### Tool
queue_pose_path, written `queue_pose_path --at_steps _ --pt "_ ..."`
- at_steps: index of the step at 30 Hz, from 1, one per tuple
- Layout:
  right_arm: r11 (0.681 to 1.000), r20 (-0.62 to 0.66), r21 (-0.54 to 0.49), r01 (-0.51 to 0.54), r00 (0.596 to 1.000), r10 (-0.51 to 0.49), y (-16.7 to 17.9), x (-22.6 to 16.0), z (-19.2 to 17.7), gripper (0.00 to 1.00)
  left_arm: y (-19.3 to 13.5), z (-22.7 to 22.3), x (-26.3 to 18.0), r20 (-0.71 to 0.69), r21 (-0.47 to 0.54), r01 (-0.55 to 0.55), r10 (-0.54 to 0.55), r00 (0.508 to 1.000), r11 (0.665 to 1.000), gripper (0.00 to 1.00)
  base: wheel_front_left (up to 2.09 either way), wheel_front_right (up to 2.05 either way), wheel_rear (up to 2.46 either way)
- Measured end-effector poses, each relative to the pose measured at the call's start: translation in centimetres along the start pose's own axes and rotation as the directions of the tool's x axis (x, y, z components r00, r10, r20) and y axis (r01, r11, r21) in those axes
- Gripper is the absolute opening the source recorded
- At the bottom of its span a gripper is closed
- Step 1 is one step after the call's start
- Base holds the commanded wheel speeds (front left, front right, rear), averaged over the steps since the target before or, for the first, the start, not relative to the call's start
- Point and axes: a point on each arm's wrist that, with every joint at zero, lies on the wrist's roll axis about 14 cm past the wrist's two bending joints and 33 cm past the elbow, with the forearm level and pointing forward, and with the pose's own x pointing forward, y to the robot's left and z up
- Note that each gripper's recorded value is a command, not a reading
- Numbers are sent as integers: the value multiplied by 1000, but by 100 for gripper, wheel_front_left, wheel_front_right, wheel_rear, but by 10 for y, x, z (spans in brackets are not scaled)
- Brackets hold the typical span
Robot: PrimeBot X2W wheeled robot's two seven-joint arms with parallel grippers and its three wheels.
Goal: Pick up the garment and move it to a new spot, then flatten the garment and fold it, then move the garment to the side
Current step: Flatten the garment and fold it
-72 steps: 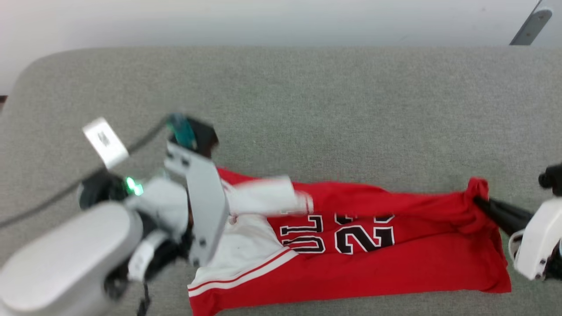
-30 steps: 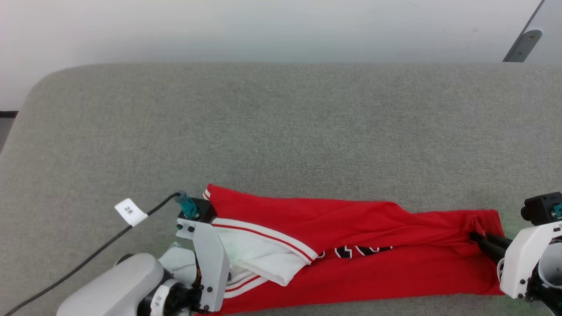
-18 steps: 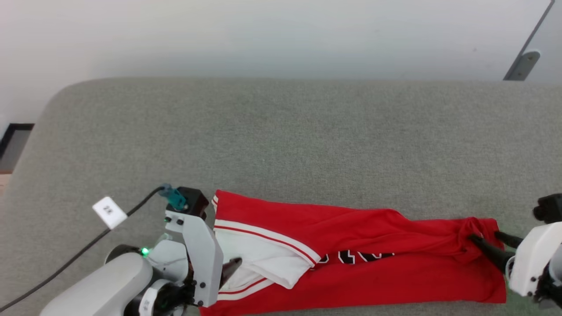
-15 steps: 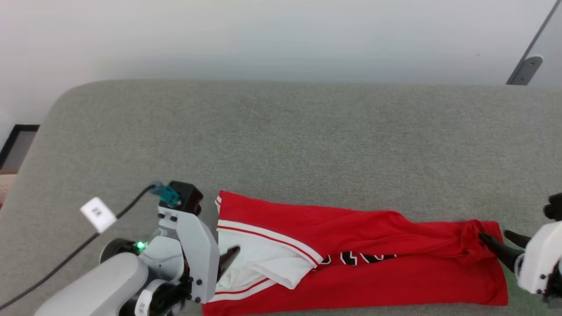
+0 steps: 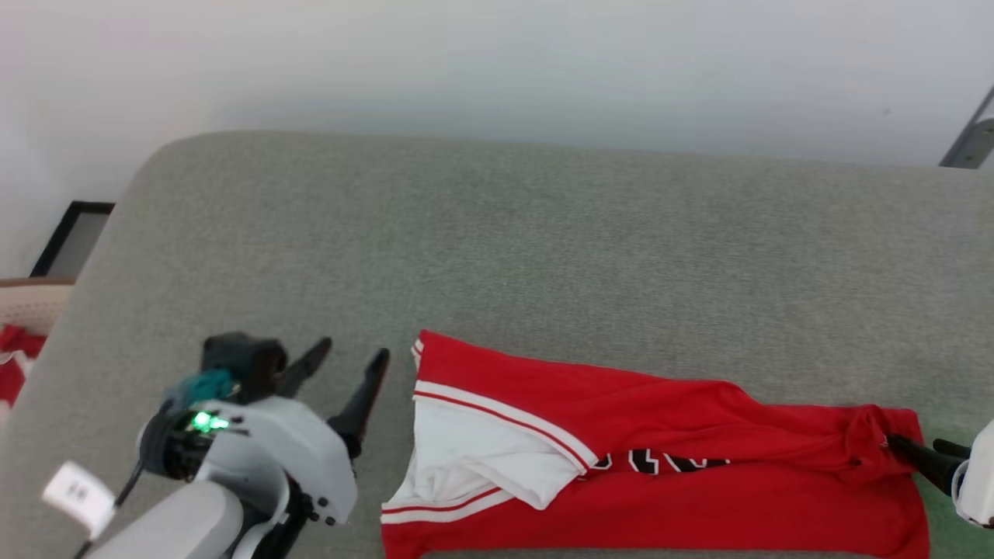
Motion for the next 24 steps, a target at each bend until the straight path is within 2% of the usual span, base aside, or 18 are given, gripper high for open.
queue_pose_path --at_steps 9,19,20,21,22,24 --pt "999 -89 40 -7 996 11 4 19 -11 100 31 6 -13 201 -15 -132 132 970 991 100 0 0 0" --pt "999 -180 49 -15 983 23 11 40 -20 100 50 -13 -22 215 -73 -229 240 947 971 100 0 0 0" --pt "999 -193 51 -19 981 28 12 41 -20 73 52 -13 -23 222 -91 -239 254 942 967 100 0 0 0" --pt "998 -206 59 -21 978 33 13 42 -21 18 54 -12 -24 228 -97 -246 262 938 964 100 0 0 0" --pt "998 -219 64 -23 975 37 13 43 -22 0 55 -11 -24 235 -92 -251 266 935 964 100 0 0 0" --pt "997 -242 69 -28 969 43 14 45 -23 0 58 -10 -27 251 -110 -263 283 926 959 100 0 0 0"
